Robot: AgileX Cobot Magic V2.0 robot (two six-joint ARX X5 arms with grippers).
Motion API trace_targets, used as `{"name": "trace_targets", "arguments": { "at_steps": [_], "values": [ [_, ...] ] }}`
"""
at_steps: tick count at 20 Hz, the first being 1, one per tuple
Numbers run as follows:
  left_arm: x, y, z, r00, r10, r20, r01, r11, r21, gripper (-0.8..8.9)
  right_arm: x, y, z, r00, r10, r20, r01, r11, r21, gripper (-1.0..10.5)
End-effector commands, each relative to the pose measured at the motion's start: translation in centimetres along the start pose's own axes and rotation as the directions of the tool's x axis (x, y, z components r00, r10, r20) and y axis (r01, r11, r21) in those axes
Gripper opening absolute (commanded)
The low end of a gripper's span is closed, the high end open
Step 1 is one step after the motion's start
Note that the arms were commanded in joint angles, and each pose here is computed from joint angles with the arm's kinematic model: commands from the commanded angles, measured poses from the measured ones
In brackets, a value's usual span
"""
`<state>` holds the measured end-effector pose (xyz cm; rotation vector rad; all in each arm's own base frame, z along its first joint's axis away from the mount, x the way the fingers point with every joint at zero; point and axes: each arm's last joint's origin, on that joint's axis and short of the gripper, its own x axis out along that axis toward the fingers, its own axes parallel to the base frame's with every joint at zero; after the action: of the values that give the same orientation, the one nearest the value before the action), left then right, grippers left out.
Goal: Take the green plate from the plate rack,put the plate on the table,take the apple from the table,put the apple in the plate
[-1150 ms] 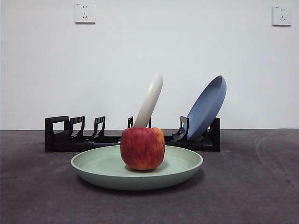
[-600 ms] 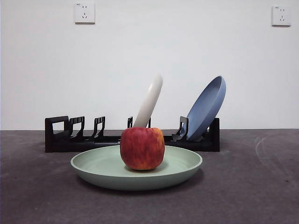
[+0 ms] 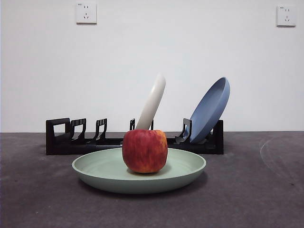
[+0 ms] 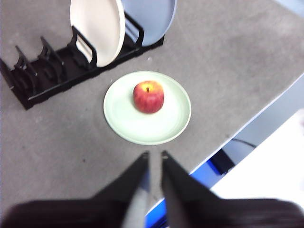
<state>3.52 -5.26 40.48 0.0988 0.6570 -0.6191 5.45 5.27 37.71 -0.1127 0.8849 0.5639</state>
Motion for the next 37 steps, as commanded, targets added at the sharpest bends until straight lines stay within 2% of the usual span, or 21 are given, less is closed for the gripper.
{"name": "trace_targets", "arguments": {
  "at_steps": [1,7,10,16,29,31,33,34,35,37],
  "values": [
    [0.2,0.0,-0.1,1.000,0.006,-0.009,-0.006,1.000,-0.004,-0.08,0.2,0.0,-0.2,1.000,-0.005,-0.020,0.005,1.000,0.004,-0.1],
    [0.2,-0.1,-0.1,1.000,0.007,-0.010,-0.007,1.000,-0.022,-0.08,0.2,0.0,-0.2,1.000,-0.003,-0.015,0.004,1.000,0.012,-0.1],
    [0.4,-0.2,0.0,1.000,0.005,-0.020,-0.006,0.999,-0.053,-0.08,0.2,0.0,-0.2,1.000,-0.003,-0.015,0.004,0.998,0.063,-0.1],
    [0.6,-0.3,0.1,1.000,0.013,-0.024,-0.015,0.999,-0.052,-0.03,0.2,0.0,-0.1,1.000,-0.013,-0.013,0.014,0.998,0.061,-0.1],
    [0.8,-0.3,0.2,0.999,0.029,-0.028,-0.031,0.998,-0.049,-0.04,0.2,-0.5,0.0,0.987,-0.161,0.028,0.159,0.985,0.058,0.0],
    [0.4,0.3,0.0,0.998,0.057,-0.027,-0.057,0.998,0.017,-0.03,0.2,-0.5,0.0,0.984,-0.173,0.032,0.171,0.984,0.059,0.0],
    [-0.1,0.9,0.0,0.996,0.086,0.010,-0.085,0.994,-0.071,-0.03,0.2,-0.5,0.0,0.983,-0.180,0.034,0.178,0.982,0.059,0.0],
    [-0.5,1.4,0.0,0.993,0.113,0.041,-0.104,0.980,-0.170,-0.04,0.2,-0.5,0.0,0.983,-0.180,0.034,0.178,0.982,0.059,0.0],
    [-0.9,1.9,0.0,0.985,0.155,0.073,-0.137,0.967,-0.213,-0.03,0.2,-0.5,0.0,0.983,-0.180,0.034,0.178,0.982,0.059,0.0],
    [-1.6,2.8,0.1,0.940,0.298,0.166,-0.231,0.914,-0.333,-0.03,0.2,-0.5,0.0,0.983,-0.180,0.034,0.178,0.982,0.059,0.0]
  ]
}}
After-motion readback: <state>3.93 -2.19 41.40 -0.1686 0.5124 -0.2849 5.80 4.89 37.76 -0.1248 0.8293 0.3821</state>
